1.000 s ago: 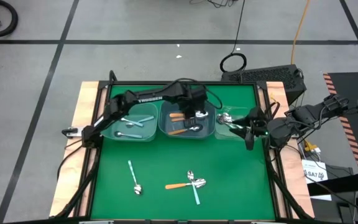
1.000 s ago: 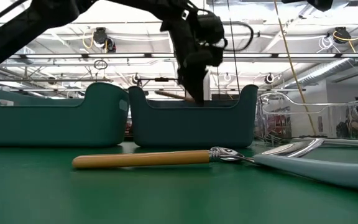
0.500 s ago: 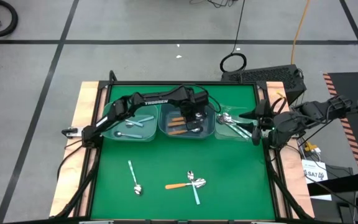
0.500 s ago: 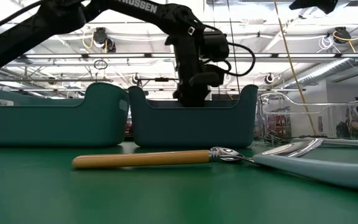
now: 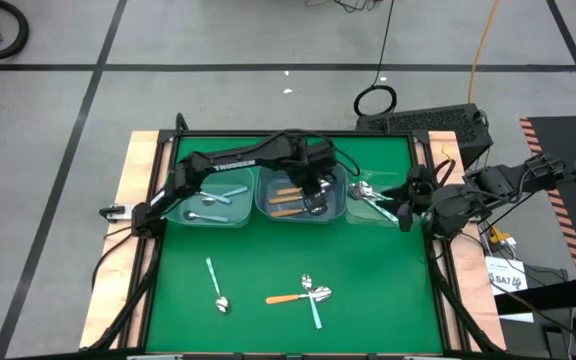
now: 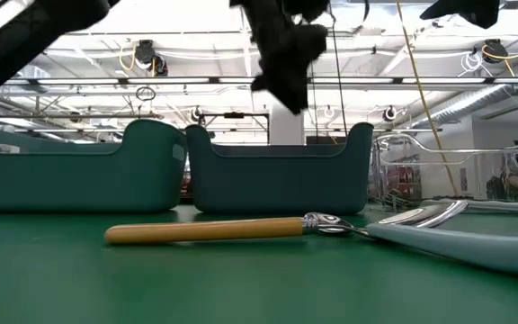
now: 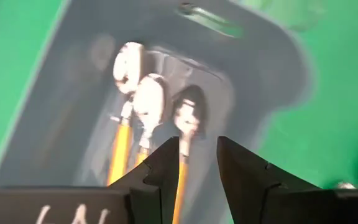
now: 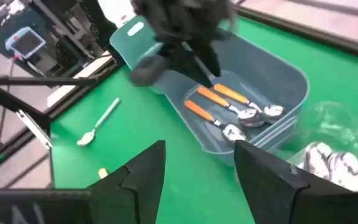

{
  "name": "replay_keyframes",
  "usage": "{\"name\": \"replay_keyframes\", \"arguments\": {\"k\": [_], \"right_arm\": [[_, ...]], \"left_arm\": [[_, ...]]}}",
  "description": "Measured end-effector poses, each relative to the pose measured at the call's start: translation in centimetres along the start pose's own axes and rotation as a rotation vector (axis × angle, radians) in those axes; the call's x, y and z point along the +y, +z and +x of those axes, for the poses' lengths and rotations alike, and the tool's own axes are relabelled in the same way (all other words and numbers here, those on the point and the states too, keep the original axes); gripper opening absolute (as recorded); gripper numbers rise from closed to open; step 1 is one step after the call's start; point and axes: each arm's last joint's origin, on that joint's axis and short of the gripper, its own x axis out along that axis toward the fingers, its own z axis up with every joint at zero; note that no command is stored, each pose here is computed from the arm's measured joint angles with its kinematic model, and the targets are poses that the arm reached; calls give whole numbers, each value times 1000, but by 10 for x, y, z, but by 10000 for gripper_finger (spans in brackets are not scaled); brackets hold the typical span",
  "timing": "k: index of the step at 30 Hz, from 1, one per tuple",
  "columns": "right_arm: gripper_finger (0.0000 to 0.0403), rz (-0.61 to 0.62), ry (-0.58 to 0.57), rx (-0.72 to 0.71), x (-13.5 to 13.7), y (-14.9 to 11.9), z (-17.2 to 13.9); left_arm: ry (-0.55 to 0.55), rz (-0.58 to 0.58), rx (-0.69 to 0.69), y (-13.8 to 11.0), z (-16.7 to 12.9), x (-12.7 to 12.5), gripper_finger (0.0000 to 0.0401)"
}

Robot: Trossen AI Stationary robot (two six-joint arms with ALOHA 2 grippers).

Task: Sort silverware by color (type)
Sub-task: Put the orange spoon into the blue bin

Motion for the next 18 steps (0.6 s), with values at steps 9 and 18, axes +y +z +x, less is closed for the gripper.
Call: {"name": "replay_keyframes", "arguments": {"k": [9,18], "right_arm": [[185,88,20,138,19,-12,20],[185,120,99,189,44,-29,25]], "left_arm": [[-32,180,-80,-23,-9,-108,115],[-75,242,-120,-88,20,-218,115]]}}
